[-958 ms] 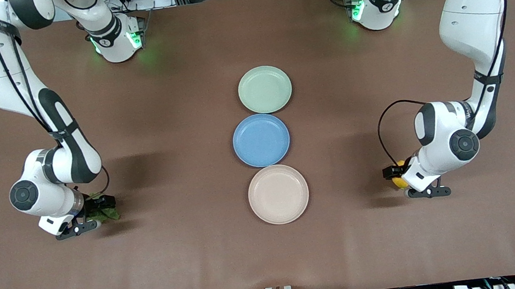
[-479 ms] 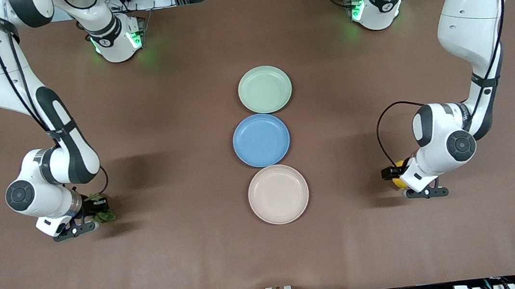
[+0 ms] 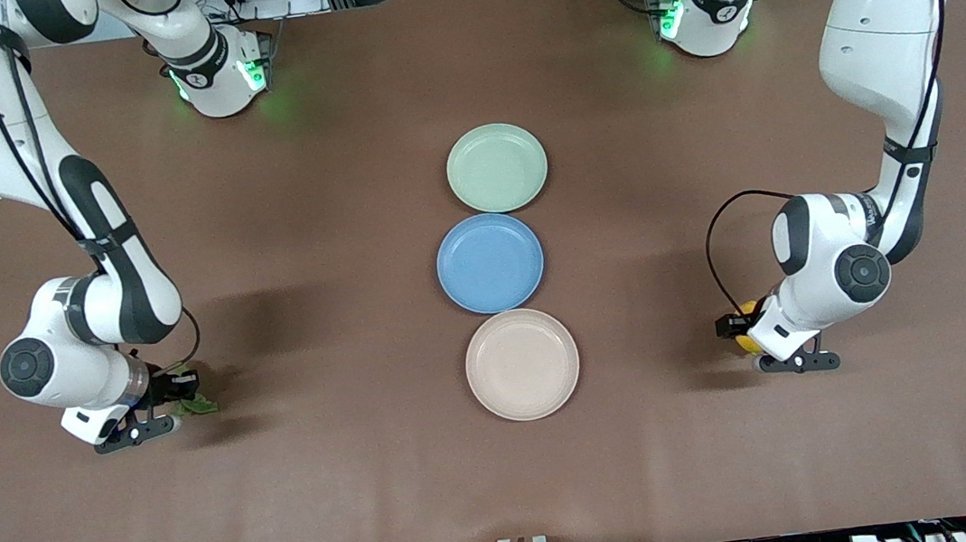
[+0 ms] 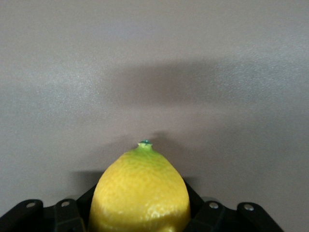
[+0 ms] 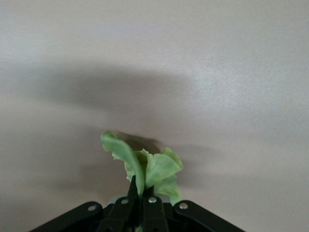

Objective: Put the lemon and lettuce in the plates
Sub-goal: 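Carry the lettuce toward the green plate while the left gripper carries the lemon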

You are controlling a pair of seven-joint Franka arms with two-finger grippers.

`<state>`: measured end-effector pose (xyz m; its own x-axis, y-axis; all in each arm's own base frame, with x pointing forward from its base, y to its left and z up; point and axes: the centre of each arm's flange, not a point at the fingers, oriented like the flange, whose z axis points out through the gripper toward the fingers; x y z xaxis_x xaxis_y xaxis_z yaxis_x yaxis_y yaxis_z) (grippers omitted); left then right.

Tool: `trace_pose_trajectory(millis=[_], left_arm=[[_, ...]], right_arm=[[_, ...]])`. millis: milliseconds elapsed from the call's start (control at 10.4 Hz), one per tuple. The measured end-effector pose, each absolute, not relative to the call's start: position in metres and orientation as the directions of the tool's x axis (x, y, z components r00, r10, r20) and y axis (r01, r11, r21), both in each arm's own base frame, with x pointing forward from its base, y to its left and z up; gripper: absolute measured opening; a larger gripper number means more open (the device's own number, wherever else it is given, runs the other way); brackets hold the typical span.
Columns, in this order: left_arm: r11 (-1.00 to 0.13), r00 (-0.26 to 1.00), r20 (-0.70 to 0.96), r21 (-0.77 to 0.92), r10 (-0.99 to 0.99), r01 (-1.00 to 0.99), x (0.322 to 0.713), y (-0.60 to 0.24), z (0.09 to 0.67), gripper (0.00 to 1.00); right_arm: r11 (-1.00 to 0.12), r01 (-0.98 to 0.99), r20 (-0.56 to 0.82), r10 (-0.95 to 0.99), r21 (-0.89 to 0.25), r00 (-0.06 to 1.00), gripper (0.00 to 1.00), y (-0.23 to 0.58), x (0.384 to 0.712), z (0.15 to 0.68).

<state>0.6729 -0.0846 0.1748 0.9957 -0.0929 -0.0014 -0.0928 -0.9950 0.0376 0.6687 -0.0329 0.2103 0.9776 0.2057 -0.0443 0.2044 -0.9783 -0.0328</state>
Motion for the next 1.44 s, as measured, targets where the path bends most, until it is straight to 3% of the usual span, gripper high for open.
trace_pose_trajectory(millis=[383,862,1437], left_arm=[[-0.994,0.995,-0.001,0.029,-0.101,-0.101,0.685,-0.086,0.217,0.59],[-0.988,0.987,0.057,0.028,-0.153,-0.155,0.695,-0.122,0.281,0.59],[-0.96,0.957,0.13,0.078,-0.258,-0.27,0.69,-0.216,0.317,0.59]], right_arm=[[-0.976,0.188,-0.049,0.194,-0.111,0.98,0.04,0.004,0.662,0.23],[-0.991,0.087,-0.095,0.097,-0.103,0.991,0.04,0.115,0.639,0.271],[-0.997,-0.057,-0.131,-0.05,-0.052,0.99,0.04,0.317,0.536,0.319]])
